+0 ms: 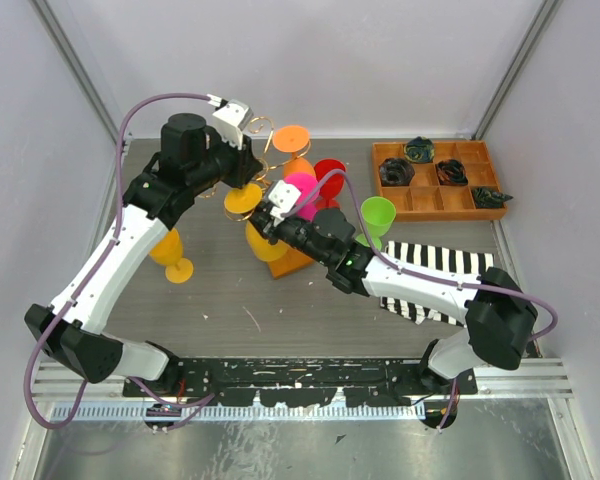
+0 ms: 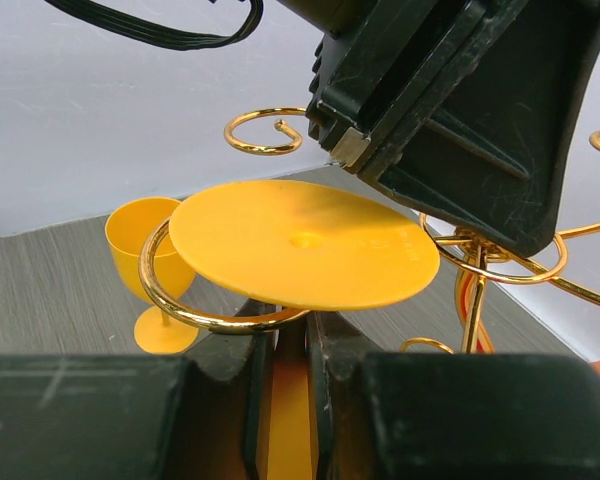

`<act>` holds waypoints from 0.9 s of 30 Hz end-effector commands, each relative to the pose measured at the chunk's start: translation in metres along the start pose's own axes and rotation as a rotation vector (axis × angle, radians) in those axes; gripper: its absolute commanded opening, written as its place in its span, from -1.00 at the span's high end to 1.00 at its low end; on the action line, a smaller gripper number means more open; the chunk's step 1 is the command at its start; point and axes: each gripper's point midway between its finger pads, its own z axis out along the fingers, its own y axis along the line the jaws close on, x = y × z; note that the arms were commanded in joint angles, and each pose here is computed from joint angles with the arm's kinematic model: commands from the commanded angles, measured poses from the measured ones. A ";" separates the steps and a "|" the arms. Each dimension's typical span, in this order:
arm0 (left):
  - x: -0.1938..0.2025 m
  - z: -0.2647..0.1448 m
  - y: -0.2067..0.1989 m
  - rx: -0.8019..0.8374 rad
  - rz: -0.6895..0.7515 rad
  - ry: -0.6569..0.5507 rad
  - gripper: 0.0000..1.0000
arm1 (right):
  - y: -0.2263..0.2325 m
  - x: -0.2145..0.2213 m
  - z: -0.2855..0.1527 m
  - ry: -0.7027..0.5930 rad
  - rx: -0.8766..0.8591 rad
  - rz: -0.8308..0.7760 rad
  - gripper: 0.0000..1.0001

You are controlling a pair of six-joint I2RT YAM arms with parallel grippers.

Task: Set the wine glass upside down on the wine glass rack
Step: Turn the wine glass upside down at the wine rack.

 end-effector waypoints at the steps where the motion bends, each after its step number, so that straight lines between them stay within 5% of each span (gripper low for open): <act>1: -0.005 0.004 -0.015 0.060 -0.012 -0.009 1.00 | 0.072 -0.020 -0.006 -0.073 -0.318 0.054 0.76; 27: -0.005 0.004 -0.014 0.059 -0.013 -0.008 1.00 | 0.076 -0.026 -0.013 -0.111 -0.343 0.145 0.75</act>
